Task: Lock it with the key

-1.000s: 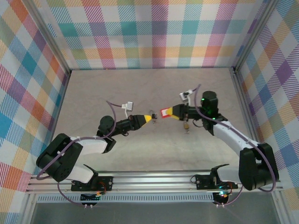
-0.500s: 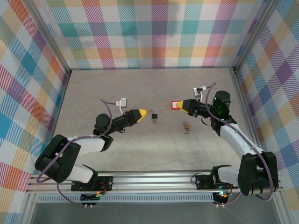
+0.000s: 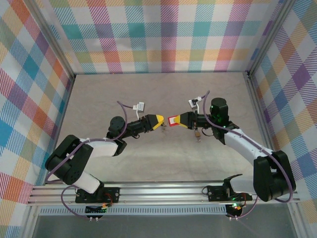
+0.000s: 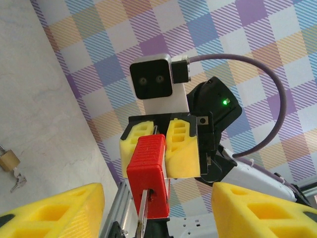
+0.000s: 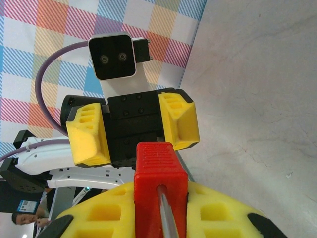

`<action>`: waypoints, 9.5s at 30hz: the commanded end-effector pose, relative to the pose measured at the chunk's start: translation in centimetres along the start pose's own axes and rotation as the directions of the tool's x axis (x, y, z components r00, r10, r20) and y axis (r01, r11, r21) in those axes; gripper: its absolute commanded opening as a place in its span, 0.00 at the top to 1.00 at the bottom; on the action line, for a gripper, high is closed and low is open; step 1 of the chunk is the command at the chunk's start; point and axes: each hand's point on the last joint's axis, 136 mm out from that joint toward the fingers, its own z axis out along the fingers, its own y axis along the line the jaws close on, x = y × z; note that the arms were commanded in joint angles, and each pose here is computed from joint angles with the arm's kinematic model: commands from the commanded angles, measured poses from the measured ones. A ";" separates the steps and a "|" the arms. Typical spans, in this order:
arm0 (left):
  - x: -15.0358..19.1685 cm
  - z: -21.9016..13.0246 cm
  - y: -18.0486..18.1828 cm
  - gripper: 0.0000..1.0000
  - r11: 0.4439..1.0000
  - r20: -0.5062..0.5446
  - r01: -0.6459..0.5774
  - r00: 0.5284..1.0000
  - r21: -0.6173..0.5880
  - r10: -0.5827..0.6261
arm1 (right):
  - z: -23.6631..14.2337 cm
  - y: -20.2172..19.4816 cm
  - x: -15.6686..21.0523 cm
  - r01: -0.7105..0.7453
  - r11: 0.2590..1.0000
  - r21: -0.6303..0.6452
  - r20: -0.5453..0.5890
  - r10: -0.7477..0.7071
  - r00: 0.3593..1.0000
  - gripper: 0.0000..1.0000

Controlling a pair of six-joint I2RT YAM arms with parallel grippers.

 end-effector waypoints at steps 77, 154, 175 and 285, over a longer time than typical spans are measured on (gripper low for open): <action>1.6 -0.1 -1.8 1.00 0.997 -0.015 -0.054 0.998 0.061 0.055 | -0.2 2.6 -1.3 0.215 0.971 -0.104 0.129 -0.201 0.971 1.00; -0.9 -18.5 19.9 0.95 0.167 -0.093 -0.169 0.917 -0.971 0.389 | 7.8 1.2 5.5 0.259 0.965 -0.023 -0.130 -0.260 0.957 1.00; -0.5 -17.8 19.9 0.72 0.164 -0.133 -0.202 0.926 -0.966 0.354 | 7.6 1.4 5.5 0.266 0.964 -0.002 -0.137 -0.263 0.955 1.00; -4.9 -24.5 -1.9 0.00 0.120 -0.074 -0.169 0.826 -0.978 0.559 | 16.6 -7.0 -0.2 0.644 0.561 0.520 -0.637 -0.246 0.730 0.08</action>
